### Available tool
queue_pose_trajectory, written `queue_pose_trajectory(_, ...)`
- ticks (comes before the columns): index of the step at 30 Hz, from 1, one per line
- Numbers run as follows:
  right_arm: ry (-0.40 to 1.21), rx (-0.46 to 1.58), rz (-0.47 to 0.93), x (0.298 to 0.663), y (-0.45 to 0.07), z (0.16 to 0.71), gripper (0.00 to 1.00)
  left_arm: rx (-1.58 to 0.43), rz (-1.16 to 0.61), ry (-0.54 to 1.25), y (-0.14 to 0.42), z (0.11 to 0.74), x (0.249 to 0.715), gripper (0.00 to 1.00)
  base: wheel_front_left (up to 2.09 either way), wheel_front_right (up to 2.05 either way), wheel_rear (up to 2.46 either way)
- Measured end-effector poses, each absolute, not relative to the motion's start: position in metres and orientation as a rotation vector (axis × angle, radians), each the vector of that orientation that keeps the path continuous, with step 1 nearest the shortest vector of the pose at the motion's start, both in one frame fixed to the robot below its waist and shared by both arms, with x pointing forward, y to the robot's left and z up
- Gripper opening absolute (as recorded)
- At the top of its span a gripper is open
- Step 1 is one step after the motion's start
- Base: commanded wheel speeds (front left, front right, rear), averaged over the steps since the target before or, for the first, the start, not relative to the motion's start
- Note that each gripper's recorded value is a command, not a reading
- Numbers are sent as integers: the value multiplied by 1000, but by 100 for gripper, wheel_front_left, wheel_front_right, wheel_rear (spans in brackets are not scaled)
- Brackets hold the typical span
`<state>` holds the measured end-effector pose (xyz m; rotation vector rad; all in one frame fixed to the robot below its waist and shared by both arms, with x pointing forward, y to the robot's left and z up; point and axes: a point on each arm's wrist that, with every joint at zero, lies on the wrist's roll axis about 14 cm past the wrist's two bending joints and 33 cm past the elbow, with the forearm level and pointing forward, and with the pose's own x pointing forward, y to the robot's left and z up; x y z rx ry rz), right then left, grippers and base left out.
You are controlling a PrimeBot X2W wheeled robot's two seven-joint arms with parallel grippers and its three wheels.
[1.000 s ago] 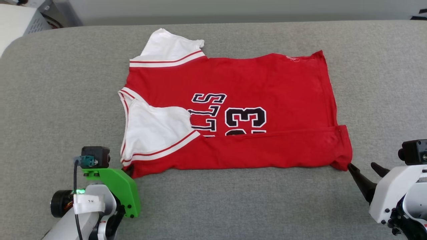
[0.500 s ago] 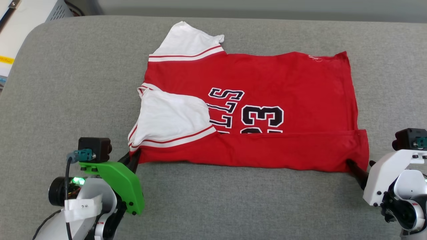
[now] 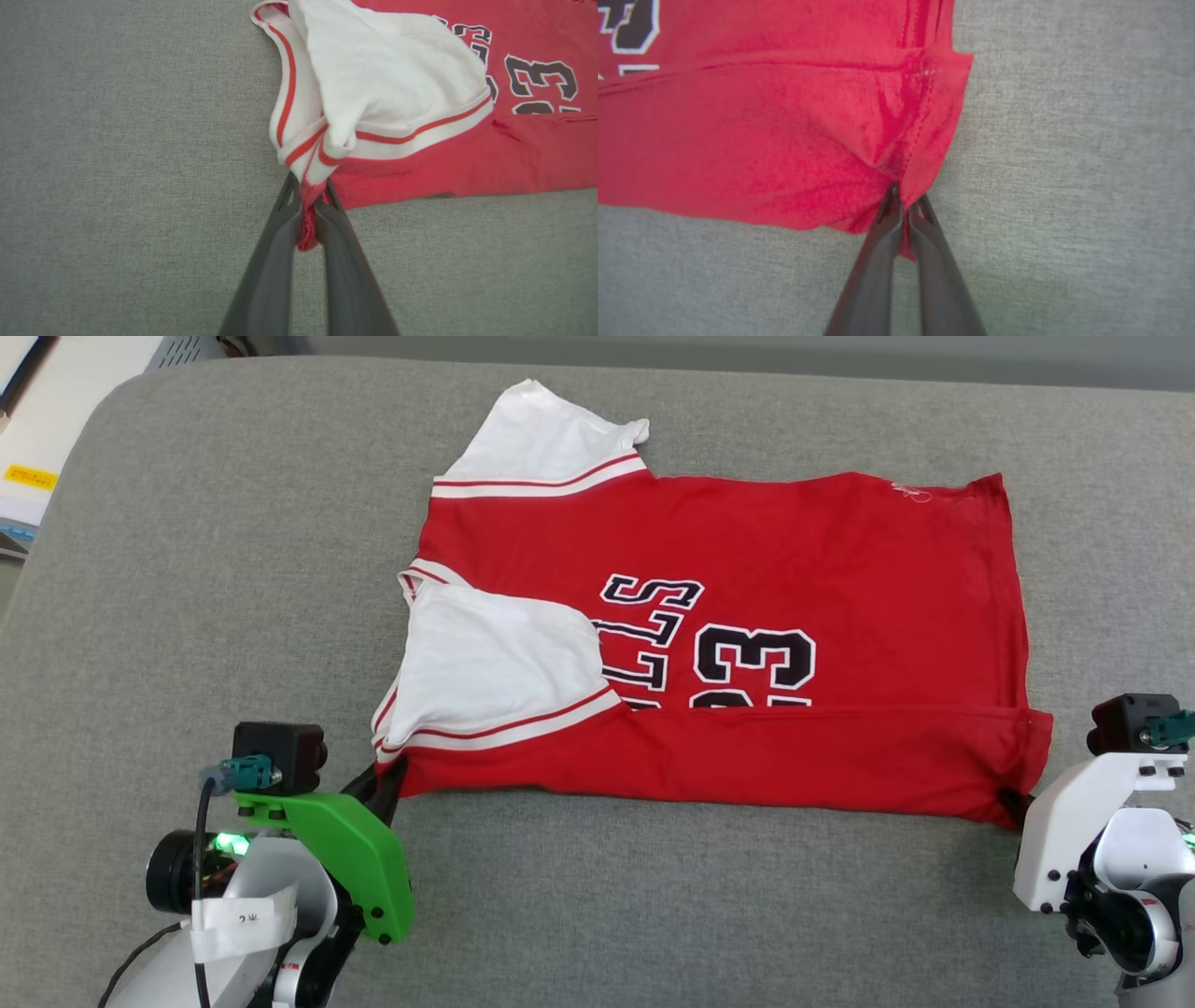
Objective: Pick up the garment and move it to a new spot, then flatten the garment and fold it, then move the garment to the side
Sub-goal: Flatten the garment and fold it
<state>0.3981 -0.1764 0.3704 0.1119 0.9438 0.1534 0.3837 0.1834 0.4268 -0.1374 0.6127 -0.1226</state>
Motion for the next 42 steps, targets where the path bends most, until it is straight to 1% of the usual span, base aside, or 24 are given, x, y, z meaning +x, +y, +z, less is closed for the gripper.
queue_pose_trajectory(7,904,118,136,398,-184,384,0,-125,-121,616,184,427,380,0,0,0,0)
queue_pose_trajectory(12,884,109,103,391,-199,394,0,-120,-127,627,183,426,371,0,0,0,0)
queue_pose_trajectory(20,883,109,79,366,-216,409,0,-117,-151,679,174,416,343,0,0,0,0)
queue_pose_trajectory(26,892,104,48,338,-231,421,0,-133,-170,720,167,409,316,0,0,0,0)
queue_pose_trajectory(32,936,108,12,314,-240,416,0,-131,-193,780,160,396,298,0,0,0,0)
queue_pose_trajectory(42,977,157,7,303,-233,394,0,-119,-200,861,159,373,288,0,0,0,0)
